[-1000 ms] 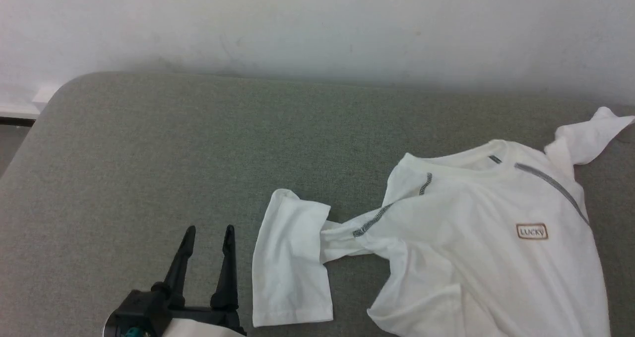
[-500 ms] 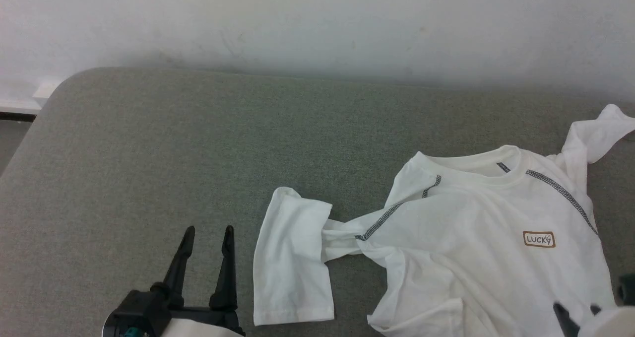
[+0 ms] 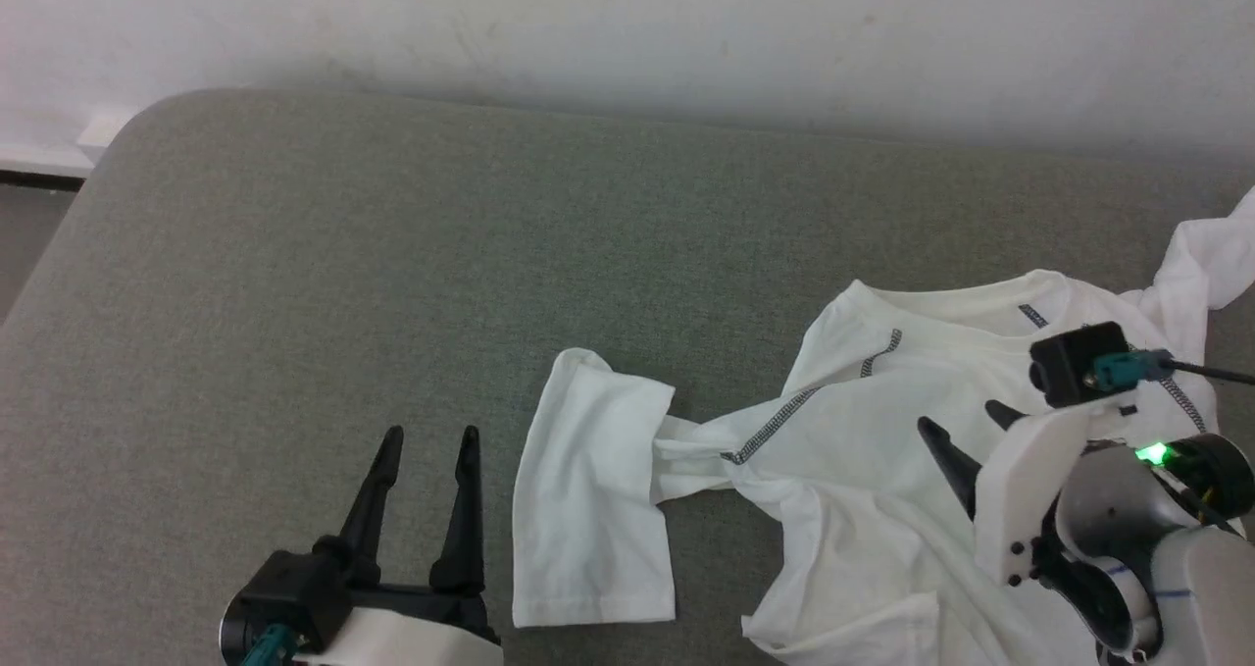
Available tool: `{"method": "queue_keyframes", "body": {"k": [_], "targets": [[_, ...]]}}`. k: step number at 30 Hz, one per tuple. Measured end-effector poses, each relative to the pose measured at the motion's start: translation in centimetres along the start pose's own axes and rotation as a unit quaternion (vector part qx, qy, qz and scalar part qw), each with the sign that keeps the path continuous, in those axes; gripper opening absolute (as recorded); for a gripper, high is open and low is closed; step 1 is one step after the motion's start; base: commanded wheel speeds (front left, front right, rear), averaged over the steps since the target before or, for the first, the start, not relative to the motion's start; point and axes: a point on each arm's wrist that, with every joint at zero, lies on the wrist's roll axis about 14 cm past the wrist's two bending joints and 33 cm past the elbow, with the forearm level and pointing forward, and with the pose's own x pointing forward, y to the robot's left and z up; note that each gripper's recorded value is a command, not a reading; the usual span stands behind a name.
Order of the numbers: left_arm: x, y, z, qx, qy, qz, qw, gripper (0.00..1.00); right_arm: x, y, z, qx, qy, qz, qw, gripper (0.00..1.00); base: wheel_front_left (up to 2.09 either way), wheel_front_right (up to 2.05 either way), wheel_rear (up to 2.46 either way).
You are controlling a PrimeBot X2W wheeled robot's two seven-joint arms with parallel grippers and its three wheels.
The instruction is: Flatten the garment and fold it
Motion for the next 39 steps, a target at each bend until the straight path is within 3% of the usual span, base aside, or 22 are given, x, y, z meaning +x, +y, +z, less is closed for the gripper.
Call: {"method": "queue_keyframes", "body": {"k": [3, 9, 14, 19, 20, 21, 23, 31, 39], "targets": [[0.3, 0.4, -0.4, 0.001, 0.006, 0.006, 1.0, 1.0, 2.2, 0.6, -1.4, -0.021, 0.049, 0.015, 0.998, 1.0, 0.0, 0.0, 0.0], [0.7, 1.2, -1.1, 0.003, 0.018, 0.021, 1.0, 1.0, 6.4, 0.8, -0.7, -0.059, 0.074, 0.02, 0.995, 1.0, 0.0, 0.0, 0.0], [0.9, 1.7, -1.4, 0.001, 0.024, 0.028, 0.999, 1.0, 8.6, 0.7, -4.4, -0.09, 0.175, 0.02, 0.98, 1.0, 0.0, 0.0, 0.0], [0.8, 2.5, -1.6, 0.004, 0.029, 0.043, 0.999, 1.0, 10.2, 0.9, -4.4, -0.107, 0.2, 0.025, 0.974, 1.0, 0.0, 0.0, 0.0], [0.7, 2.6, -1.7, 0.005, 0.03, 0.045, 0.999, 1.0, 10.4, 0.9, -4.4, -0.109, 0.202, 0.026, 0.973, 0.78, 0.0, 0.0, 0.0], [0.6, 2.8, -1.8, 0.005, 0.032, 0.048, 0.998, 1.0, 10.6, 1.0, -4.5, -0.111, 0.205, 0.028, 0.972, 0.43, 0.0, 0.0, 0.0], [0.5, 3.0, -2.0, 0.006, 0.036, 0.052, 0.998, 1.0, 11.0, 1.2, -4.5, -0.119, 0.205, 0.032, 0.971, 0.0, 0.0, 0.0, 0.0], [0.2, 3.1, -1.9, 0.005, 0.035, 0.054, 0.998, 1.0, 11.5, 2.3, -2.2, -0.133, 0.136, 0.044, 0.981, 0.0, 0.0, 0.0, 0.0], [-0.1, 2.8, -1.5, 0.003, 0.028, 0.051, 0.998, 1.0, 12.7, 3.9, 5.0, -0.156, -0.001, 0.043, 0.987, 0.0, 0.0, 0.0, 0.0]]}}
